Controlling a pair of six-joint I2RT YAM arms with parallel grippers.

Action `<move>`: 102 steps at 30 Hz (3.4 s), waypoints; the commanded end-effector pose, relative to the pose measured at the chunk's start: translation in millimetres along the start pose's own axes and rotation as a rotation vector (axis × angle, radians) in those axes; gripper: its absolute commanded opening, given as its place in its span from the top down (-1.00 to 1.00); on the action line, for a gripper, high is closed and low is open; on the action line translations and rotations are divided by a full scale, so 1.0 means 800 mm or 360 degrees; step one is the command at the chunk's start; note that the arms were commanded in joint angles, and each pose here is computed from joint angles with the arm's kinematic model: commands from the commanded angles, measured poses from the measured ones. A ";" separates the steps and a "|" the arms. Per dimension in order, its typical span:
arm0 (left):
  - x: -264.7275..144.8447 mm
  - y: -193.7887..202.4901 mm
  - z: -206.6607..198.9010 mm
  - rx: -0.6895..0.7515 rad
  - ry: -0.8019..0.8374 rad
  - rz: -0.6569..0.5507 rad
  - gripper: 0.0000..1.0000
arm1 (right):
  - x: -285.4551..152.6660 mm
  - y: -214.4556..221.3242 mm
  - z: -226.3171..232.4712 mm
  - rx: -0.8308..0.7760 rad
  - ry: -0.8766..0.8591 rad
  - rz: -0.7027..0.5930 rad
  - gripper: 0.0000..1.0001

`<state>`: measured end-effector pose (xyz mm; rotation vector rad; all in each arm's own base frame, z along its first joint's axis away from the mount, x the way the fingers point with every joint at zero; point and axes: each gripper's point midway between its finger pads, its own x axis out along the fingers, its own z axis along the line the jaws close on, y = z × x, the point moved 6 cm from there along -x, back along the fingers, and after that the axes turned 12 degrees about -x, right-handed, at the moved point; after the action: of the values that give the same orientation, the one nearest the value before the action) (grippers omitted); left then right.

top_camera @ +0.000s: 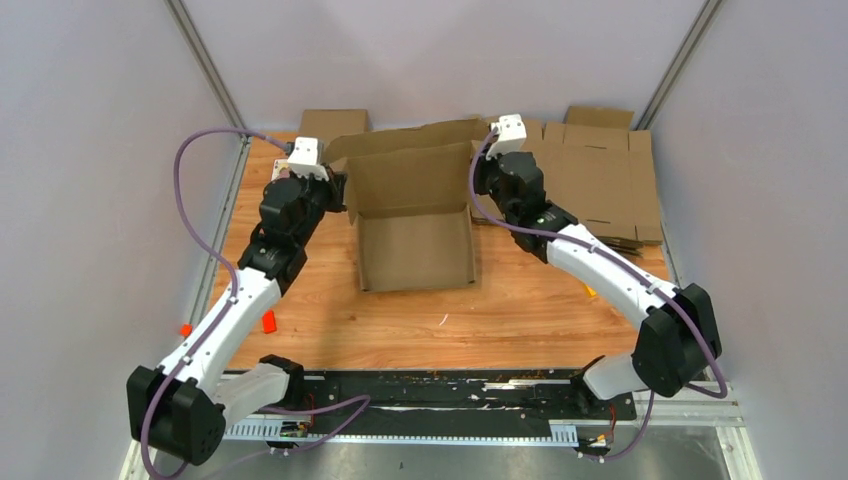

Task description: Fold the paper box

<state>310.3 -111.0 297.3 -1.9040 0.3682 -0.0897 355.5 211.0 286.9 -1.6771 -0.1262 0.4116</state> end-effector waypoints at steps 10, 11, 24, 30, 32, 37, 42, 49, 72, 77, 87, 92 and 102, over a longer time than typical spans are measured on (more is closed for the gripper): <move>-0.028 0.040 0.008 -0.0122 0.0053 -0.0481 1.00 | 0.015 0.038 0.053 0.0142 0.0248 -0.0290 0.98; -0.029 0.046 0.008 -0.0138 0.0047 -0.0477 1.00 | 0.015 0.046 0.056 0.0147 0.0283 -0.0270 0.98; -0.027 0.058 0.005 -0.0479 -0.0088 -0.0345 1.00 | 0.002 0.070 0.071 0.0115 0.0370 -0.0178 1.00; -0.021 0.073 0.004 -0.0572 -0.0092 -0.0271 0.97 | -0.009 0.083 0.063 0.0086 0.0399 -0.0111 1.00; -0.023 0.088 0.006 -0.0593 -0.0073 -0.0266 0.98 | -0.012 0.089 0.063 0.0082 0.0380 -0.0111 1.00; -0.033 0.120 0.013 -0.0536 -0.0093 -0.0195 0.98 | -0.023 0.101 0.059 0.0071 0.0363 -0.0050 1.00; -0.044 0.139 0.021 -0.0517 -0.0101 -0.0155 0.96 | -0.035 0.113 0.056 0.0046 0.0326 0.0032 0.97; -0.059 0.146 0.028 -0.0431 -0.0119 -0.0106 0.93 | -0.054 0.134 0.055 -0.0139 0.0218 0.0292 0.75; -0.090 0.205 0.038 -0.0396 -0.0087 0.0200 0.61 | -0.191 0.123 0.079 -0.0098 -0.0803 0.0157 -0.96; -0.100 0.205 0.043 -0.0401 -0.0167 0.0254 0.35 | -0.202 0.084 0.074 -0.0097 -0.0822 0.0038 -0.97; -0.130 0.191 0.060 -0.0502 -0.0599 0.0431 -0.10 | -0.168 0.040 0.072 -0.0055 -0.0642 -0.0104 -0.90; -0.155 0.158 0.061 -0.0662 -0.0674 0.0248 -0.32 | -0.130 0.049 0.096 -0.0062 -0.0692 0.0078 -0.80; -0.170 0.101 0.041 -0.0537 -0.0500 0.0138 -0.39 | -0.090 0.153 0.107 -0.0027 -0.0744 0.0543 -0.41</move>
<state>170.3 -65.4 214.1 -2.2471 0.2387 0.3724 239.6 250.7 188.0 -1.6575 -0.2242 1.0131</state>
